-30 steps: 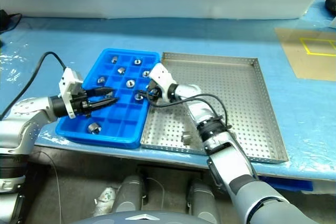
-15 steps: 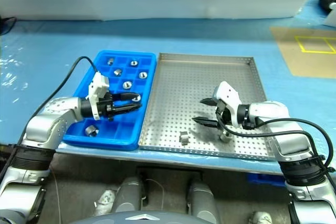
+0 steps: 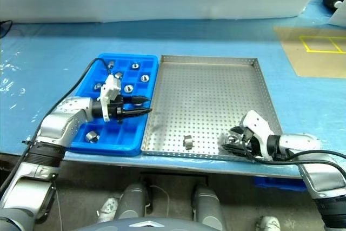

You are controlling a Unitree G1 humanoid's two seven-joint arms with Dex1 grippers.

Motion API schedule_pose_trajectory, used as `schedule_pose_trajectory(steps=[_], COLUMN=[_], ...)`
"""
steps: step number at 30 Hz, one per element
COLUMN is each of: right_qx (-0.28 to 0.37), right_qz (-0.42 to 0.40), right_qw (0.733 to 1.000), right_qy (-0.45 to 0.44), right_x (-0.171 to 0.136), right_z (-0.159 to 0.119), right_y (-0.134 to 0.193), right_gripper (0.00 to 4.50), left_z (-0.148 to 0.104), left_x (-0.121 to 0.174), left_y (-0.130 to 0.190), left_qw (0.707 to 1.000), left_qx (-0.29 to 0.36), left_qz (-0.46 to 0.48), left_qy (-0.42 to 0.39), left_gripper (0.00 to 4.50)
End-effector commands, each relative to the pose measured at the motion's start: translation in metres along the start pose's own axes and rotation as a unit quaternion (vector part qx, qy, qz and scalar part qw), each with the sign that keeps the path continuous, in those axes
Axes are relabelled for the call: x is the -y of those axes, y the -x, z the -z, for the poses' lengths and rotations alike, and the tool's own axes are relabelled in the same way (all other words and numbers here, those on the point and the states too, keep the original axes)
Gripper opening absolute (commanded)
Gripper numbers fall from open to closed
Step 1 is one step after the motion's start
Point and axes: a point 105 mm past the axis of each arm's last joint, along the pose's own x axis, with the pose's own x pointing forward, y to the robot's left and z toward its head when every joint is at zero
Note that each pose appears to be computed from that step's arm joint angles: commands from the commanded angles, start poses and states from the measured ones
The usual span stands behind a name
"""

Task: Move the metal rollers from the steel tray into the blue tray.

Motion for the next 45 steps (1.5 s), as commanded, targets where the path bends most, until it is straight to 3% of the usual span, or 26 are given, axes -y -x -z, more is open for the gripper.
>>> schedule_pose_trajectory(steps=[1, 2, 8, 10, 16, 23, 31, 37, 45], right_qx=[-0.005, -0.003, 0.004, 0.030, 0.068, 0.154, 0.212, 0.220, 0.183], right_qz=[0.008, 0.005, 0.026, 0.015, 0.011, -0.089, -0.188, -0.225, -0.311], right_qw=[1.000, 1.000, 0.999, 0.999, 0.995, 0.975, 0.944, 0.934, 0.914], right_qy=[0.009, 0.008, 0.026, 0.032, 0.075, 0.131, 0.169, 0.171, 0.185], right_x=[0.001, 0.000, 0.011, 0.011, 0.012, -0.028, -0.070, -0.075, -0.097], right_z=[0.009, 0.010, 0.006, -0.008, -0.049, -0.122, -0.177, -0.191, -0.172], right_y=[-0.003, -0.004, -0.006, -0.006, -0.020, -0.037, -0.079, -0.107, -0.132], right_gripper=[3.71, 3.71, 1.85, 1.70, 1.69, 1.69, 1.69, 1.69, 1.69], left_z=[-0.011, -0.010, -0.011, -0.013, -0.022, -0.021, -0.029, -0.021, -0.016], left_x=[-0.002, -0.002, 0.000, -0.001, -0.005, -0.002, 0.020, 0.051, 0.067], left_y=[0.001, 0.002, 0.009, 0.012, 0.024, 0.054, 0.074, 0.090, 0.102], left_qw=[1.000, 1.000, 1.000, 0.999, 0.998, 0.996, 0.995, 0.994, 0.989], left_qx=[0.007, 0.007, 0.006, 0.006, 0.004, -0.032, -0.030, -0.056, -0.057], left_qz=[0.001, 0.001, -0.003, -0.008, -0.029, -0.047, -0.069, -0.077, -0.132], left_qy=[-0.026, -0.027, -0.030, -0.035, -0.055, -0.065, -0.068, -0.045, -0.024], left_gripper=[2.46, 2.46, 2.46, 2.46, 2.46, 2.46, 2.46, 2.46, 2.46])
